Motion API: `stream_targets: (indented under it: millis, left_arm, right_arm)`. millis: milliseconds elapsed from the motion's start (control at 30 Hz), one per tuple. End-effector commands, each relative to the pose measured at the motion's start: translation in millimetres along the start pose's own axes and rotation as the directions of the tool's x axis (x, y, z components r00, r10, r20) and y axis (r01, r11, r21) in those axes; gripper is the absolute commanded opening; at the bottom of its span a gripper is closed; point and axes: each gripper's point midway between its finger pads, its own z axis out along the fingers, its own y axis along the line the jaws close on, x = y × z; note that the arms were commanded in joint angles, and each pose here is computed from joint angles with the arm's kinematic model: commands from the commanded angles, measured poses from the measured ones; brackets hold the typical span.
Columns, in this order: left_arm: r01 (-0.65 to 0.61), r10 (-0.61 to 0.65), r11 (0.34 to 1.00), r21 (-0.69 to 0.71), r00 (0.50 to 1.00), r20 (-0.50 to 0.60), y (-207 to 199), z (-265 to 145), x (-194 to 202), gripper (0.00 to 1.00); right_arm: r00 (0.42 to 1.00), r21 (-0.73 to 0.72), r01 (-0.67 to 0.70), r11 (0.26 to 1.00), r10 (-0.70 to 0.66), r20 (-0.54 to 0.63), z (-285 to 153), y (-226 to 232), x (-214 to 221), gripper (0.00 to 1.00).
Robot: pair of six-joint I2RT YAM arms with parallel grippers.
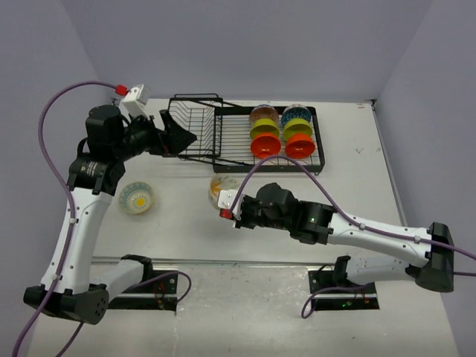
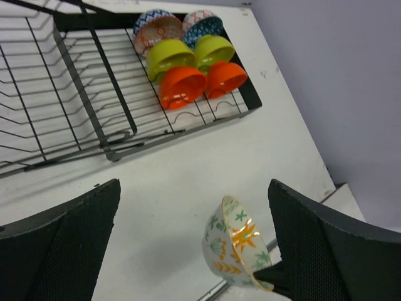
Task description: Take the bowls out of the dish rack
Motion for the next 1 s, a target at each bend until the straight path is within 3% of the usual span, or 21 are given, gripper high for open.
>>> stream_targets:
  millis: [0,200,333,433,500,733,867,967]
  left_arm:
    - [-0.032,0.038,0.99,0.139,0.998,-0.043,-32.9,-13.4,14.4,1.0]
    - [-0.021,0.046,0.993,0.12,0.978,-0.205,-48.0,18.8,74.3,1.0]
    - [-0.062,0.091,0.991,0.118,0.962,-0.259,-66.5,30.5,100.5,1.0]
    - [-0.093,0.098,0.995,0.032,0.959,-0.265,-52.9,37.5,103.7,1.0]
    - [-0.118,0.116,0.993,0.009,0.95,-0.29,-47.8,43.8,111.9,0.94]
    - [-0.197,0.153,0.977,-0.086,0.918,-0.365,-29.7,56.8,140.3,0.62]
    - [-0.23,0.163,0.962,-0.144,0.914,-0.372,-21.0,55.4,142.6,0.25]
    - [-0.246,0.17,0.956,-0.161,0.91,-0.378,-17.3,55.0,142.8,0.03]
  right_arm:
    - [0.983,0.264,0.18,0.948,-0.161,-0.093,-33.9,-40.2,-1.1,0.0]
    - [0.942,0.277,0.287,0.917,-0.218,-0.256,-33.9,-44.0,2.0,0.0]
    - [0.94,0.271,0.286,0.919,-0.213,-0.268,-33.5,-40.8,-5.2,0.0]
    - [0.936,0.266,0.305,0.914,-0.236,-0.261,-32.3,-33.5,-11.1,0.0]
    - [0.922,0.279,0.332,0.901,-0.247,-0.299,-30.1,-34.7,-8.1,0.0]
    - [0.91,0.258,0.35,0.901,-0.261,-0.322,-23.2,-31.7,-17.9,0.0]
    - [0.903,0.255,0.362,0.897,-0.269,-0.336,-19.6,-32.3,-16.7,0.0]
    - [0.902,0.256,0.362,0.896,-0.268,-0.34,-18.7,-32.4,-16.0,0.0]
